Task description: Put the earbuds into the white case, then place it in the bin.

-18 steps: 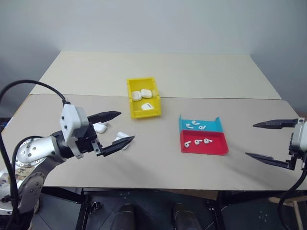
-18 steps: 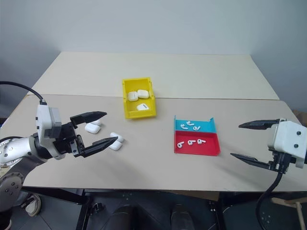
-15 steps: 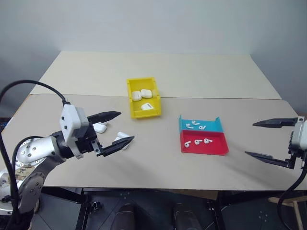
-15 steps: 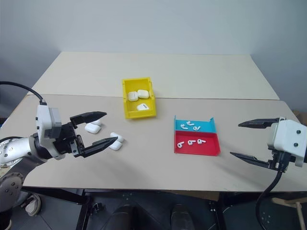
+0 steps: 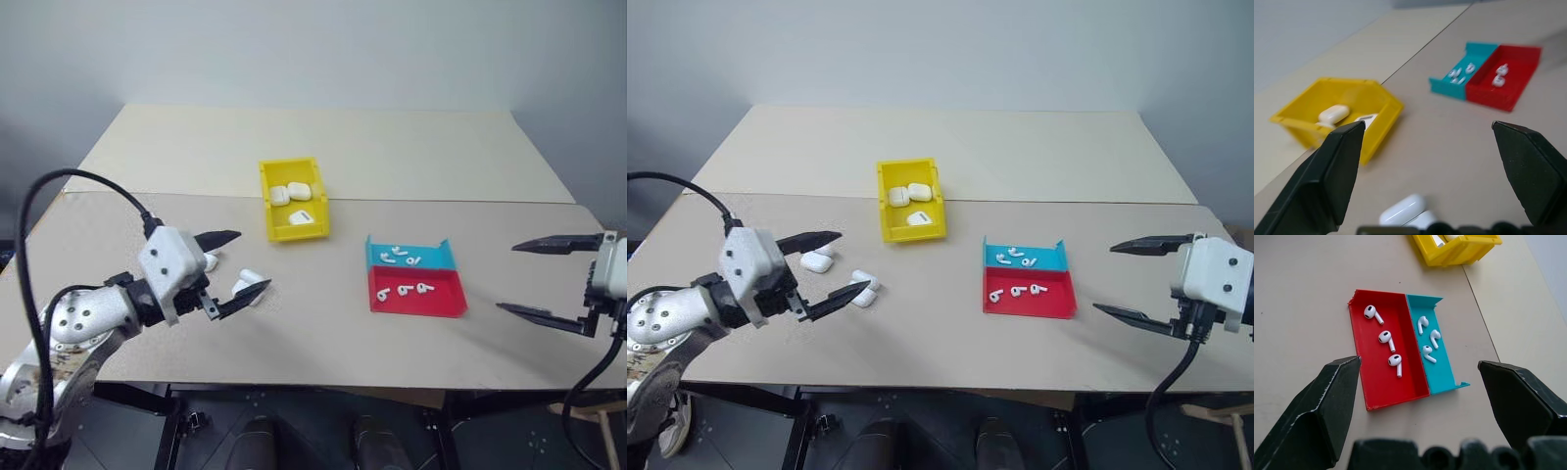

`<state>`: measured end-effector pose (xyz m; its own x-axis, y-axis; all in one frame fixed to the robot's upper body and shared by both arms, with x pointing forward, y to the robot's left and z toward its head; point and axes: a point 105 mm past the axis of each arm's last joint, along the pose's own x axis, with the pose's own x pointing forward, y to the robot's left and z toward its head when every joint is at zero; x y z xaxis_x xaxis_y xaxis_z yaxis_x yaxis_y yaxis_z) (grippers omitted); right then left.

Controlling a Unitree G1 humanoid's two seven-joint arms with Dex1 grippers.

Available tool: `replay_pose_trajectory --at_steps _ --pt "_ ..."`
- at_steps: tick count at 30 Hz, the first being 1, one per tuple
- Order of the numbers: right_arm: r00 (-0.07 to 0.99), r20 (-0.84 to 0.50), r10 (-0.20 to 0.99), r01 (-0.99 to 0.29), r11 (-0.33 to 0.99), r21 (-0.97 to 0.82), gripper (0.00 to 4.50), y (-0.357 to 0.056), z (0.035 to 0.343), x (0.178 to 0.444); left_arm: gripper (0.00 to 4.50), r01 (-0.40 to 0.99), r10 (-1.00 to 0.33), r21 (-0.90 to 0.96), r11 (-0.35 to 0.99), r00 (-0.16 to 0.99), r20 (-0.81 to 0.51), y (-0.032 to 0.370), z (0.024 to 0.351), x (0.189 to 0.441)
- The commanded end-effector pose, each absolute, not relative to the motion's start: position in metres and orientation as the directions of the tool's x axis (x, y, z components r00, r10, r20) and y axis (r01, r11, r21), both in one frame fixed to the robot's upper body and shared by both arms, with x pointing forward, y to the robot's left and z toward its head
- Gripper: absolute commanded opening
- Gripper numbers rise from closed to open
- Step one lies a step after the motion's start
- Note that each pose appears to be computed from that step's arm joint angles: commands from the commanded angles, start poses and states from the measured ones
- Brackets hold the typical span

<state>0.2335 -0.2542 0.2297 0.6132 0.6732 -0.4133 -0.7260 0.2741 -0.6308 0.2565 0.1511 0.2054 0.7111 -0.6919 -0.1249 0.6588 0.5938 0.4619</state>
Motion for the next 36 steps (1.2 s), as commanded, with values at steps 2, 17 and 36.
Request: replay_pose_trajectory --at_steps 2,17,36 --pt "0.619 -0.424 0.661 -0.717 0.254 -0.649 4.47 -0.254 0.24 0.231 4.5 0.52 -0.59 0.619 0.589 0.8 -0.111 0.134 0.22 0.249" --pt "0.602 -0.433 0.671 -0.738 0.259 -0.624 4.47 -0.247 0.23 0.243 4.5 0.45 -0.171 0.396 0.801 0.805 -0.568 0.197 0.224 0.304" --pt "0.604 -0.453 0.655 -0.762 0.311 -0.567 4.47 -0.244 0.212 0.245 4.5 0.315 -0.035 0.165 0.935 0.545 -0.838 0.242 0.207 0.343"
